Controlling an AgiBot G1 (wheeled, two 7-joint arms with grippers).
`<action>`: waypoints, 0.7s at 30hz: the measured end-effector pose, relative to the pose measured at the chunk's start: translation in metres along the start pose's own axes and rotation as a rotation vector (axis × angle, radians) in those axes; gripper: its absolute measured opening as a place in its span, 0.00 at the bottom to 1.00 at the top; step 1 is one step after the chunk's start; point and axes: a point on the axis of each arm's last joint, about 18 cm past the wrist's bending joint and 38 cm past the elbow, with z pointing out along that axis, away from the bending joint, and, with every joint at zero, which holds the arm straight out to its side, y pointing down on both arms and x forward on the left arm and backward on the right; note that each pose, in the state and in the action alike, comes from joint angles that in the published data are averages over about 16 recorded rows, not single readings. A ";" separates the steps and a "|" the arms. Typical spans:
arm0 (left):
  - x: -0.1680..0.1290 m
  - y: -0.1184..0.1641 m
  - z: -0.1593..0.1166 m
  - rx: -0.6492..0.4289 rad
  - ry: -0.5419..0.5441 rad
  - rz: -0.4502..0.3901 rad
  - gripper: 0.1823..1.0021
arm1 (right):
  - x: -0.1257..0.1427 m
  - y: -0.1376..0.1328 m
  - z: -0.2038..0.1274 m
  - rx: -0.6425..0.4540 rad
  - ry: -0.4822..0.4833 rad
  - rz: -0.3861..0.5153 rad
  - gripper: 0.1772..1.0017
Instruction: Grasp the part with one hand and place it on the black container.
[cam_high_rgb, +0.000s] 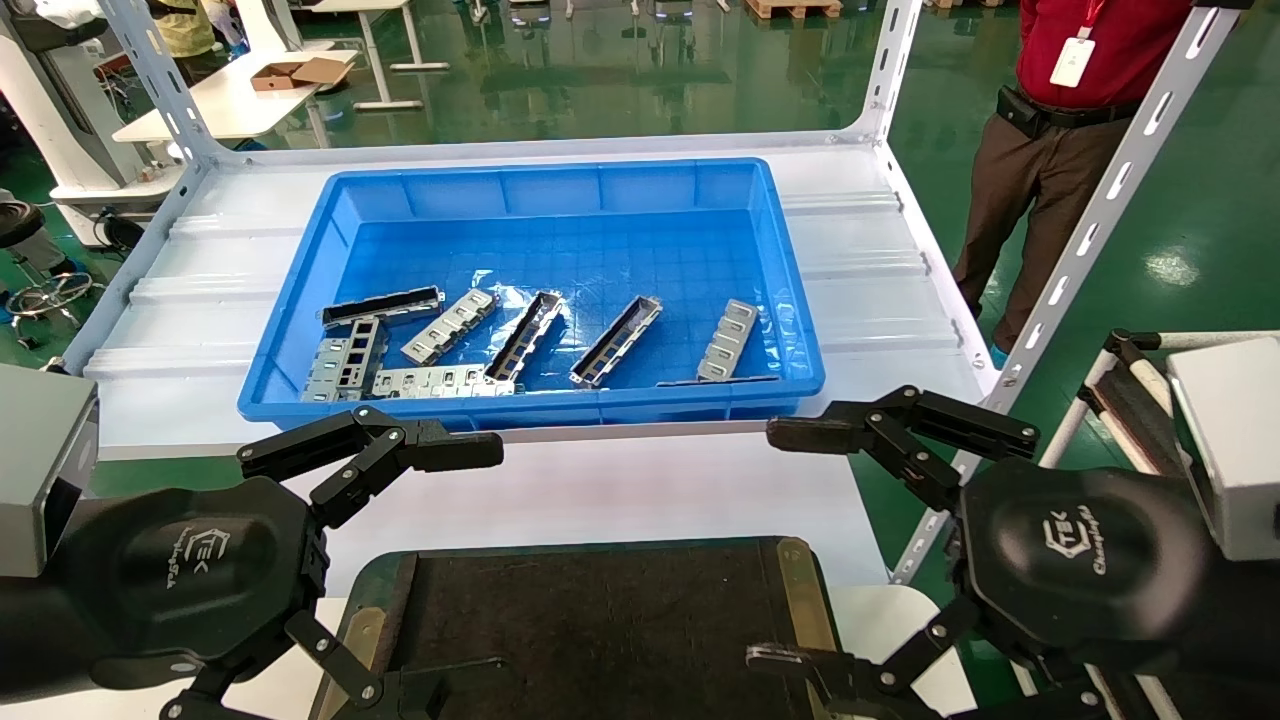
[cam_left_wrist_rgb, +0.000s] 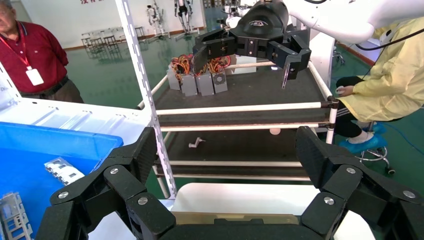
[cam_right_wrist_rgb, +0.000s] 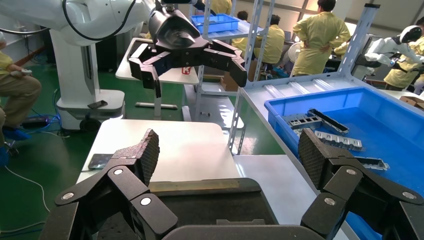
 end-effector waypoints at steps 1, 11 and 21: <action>-0.001 0.000 0.000 0.000 -0.001 0.003 1.00 | 0.000 0.000 0.000 0.000 0.000 0.000 1.00; -0.013 0.001 0.003 -0.003 -0.034 0.024 1.00 | 0.000 0.000 0.000 0.000 0.000 0.000 1.00; -0.048 0.009 0.016 -0.007 -0.118 0.017 1.00 | 0.000 0.000 0.000 0.000 0.000 0.000 1.00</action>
